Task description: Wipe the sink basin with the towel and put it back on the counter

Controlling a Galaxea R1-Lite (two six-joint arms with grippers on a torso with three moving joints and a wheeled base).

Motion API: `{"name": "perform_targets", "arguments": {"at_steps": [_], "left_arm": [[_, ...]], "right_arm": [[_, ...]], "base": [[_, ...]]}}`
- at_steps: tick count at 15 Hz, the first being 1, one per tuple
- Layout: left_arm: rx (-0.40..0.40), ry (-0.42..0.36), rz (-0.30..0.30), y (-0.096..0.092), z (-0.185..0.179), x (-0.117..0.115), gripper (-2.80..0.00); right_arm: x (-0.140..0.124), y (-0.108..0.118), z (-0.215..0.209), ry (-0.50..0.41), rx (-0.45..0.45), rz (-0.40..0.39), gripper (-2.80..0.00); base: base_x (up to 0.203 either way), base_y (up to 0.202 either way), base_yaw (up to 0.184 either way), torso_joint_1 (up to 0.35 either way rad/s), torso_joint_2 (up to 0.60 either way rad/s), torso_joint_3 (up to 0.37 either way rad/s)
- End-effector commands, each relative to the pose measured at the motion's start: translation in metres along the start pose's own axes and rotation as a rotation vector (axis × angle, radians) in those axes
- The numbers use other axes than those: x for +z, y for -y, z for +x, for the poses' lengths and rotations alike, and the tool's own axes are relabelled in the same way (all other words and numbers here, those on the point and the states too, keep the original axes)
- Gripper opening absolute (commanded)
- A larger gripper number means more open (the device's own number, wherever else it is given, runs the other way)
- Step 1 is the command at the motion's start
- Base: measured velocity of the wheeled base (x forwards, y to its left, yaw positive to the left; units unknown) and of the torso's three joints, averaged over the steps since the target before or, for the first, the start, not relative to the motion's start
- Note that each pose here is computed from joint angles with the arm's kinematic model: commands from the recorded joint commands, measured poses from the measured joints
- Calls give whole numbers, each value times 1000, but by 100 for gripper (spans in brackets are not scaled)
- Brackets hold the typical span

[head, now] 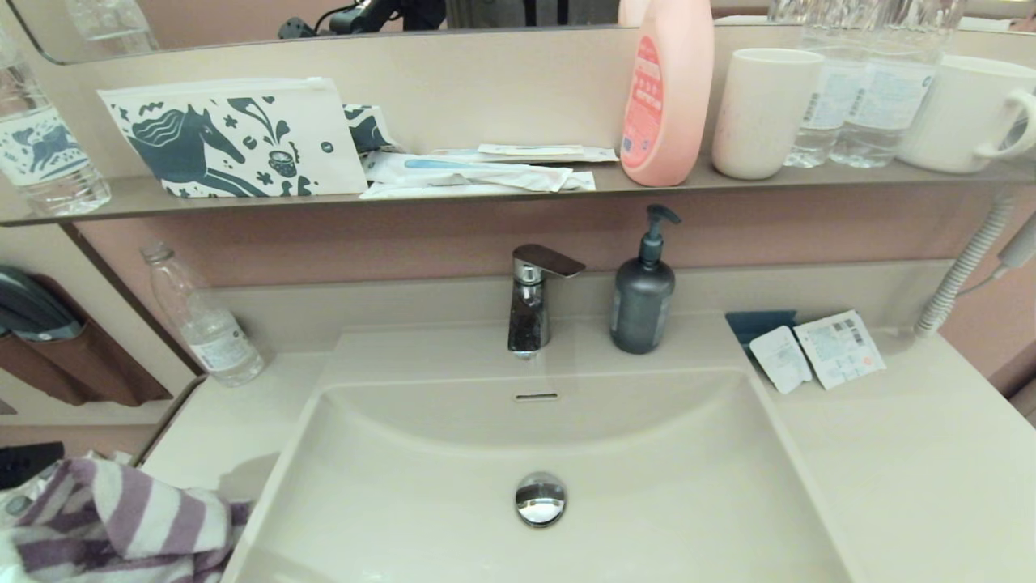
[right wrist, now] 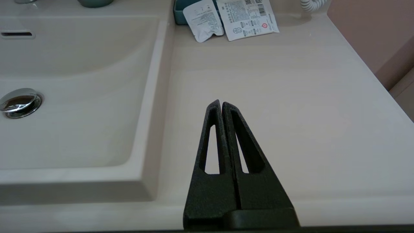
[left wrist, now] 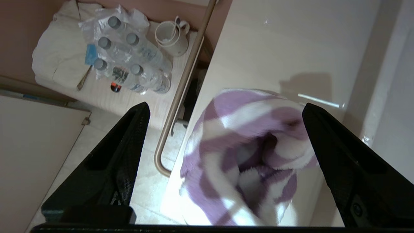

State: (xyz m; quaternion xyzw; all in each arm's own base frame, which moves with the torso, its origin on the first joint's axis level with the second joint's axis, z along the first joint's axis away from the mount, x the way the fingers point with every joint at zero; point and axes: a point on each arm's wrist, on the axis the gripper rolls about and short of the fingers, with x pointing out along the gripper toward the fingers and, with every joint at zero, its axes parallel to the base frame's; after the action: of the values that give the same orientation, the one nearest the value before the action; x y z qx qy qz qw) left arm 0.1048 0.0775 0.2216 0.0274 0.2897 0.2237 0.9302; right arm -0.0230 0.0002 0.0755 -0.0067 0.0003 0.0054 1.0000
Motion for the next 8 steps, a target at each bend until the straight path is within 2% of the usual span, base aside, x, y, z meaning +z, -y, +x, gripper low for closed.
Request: {"name": "perform_targets", "arguments": {"at_steps": [1,3,7,8], "left_arm": [[-1,-72,63,0,-5,-3,0],[-5,-137,98,1,-8,-10,0],[0,-113,101,0,-11,-5,0],[-5,-114,99,0,-10,-6,-280]], "right_arm": [[0,0,0,-2,1,0,-280],[0,0,0,-2,1,0,-280],[0,0,0,-1,1,0,-280],[0,0,0,-1,0,0,-280]], "base": [[0,0,0,0,0,0],[0,0,0,0,0,0],[0,0,0,0,0,0],[0,0,0,0,0,0]]}}
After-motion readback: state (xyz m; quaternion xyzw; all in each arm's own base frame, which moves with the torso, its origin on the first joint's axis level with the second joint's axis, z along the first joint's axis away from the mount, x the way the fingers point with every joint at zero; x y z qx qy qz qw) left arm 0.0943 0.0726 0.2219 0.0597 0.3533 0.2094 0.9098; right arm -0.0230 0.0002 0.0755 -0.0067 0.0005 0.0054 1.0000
